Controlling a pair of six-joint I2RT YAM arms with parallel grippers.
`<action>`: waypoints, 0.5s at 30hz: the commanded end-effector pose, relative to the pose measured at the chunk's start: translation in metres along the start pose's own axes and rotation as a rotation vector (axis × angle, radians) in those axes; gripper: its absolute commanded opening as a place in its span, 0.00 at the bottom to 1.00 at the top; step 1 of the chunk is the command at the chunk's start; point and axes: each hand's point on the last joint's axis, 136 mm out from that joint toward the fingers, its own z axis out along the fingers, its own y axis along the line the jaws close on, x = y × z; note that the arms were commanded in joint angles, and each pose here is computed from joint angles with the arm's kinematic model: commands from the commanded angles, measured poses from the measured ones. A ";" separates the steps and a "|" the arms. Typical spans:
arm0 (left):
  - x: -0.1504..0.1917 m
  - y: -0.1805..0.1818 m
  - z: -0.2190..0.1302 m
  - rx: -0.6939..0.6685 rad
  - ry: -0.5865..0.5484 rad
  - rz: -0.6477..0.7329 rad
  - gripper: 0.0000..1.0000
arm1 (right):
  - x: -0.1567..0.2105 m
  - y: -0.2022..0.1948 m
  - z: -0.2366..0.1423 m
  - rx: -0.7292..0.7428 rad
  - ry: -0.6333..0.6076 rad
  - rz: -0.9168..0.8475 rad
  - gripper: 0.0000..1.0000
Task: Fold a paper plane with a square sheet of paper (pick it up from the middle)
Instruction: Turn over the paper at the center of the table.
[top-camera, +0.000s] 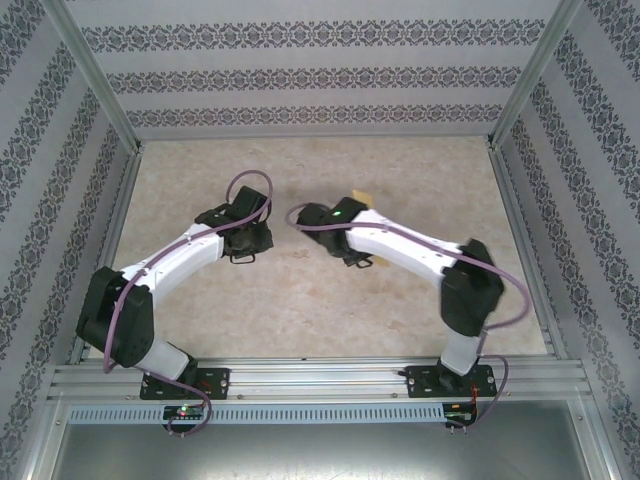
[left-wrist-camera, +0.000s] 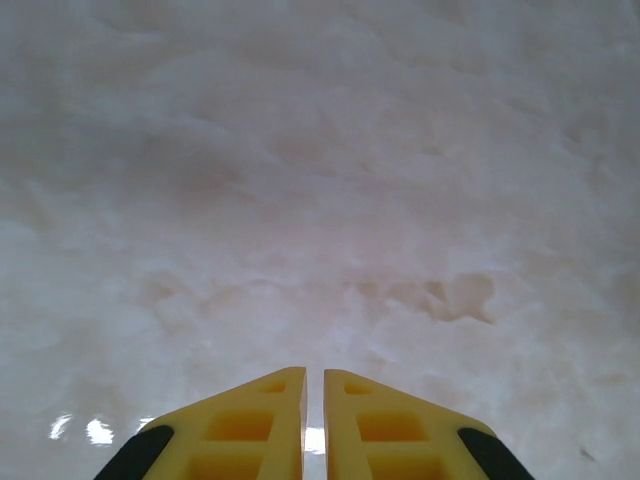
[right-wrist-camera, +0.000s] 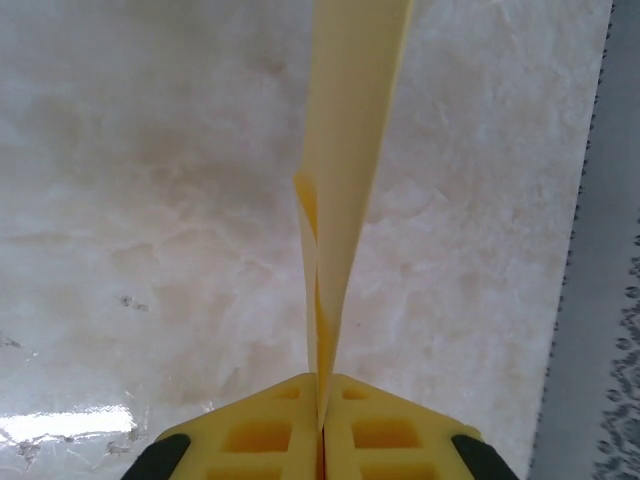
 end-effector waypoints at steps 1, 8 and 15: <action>0.003 0.037 -0.008 -0.130 -0.012 -0.069 0.15 | 0.002 0.021 0.002 0.071 0.036 -0.095 0.12; 0.001 0.061 -0.016 -0.190 -0.037 -0.125 0.15 | 0.001 0.139 -0.006 -0.351 0.100 -0.097 0.27; -0.001 0.048 -0.014 -0.107 -0.011 -0.092 0.16 | -0.022 0.145 -0.049 -0.981 -0.050 0.220 0.53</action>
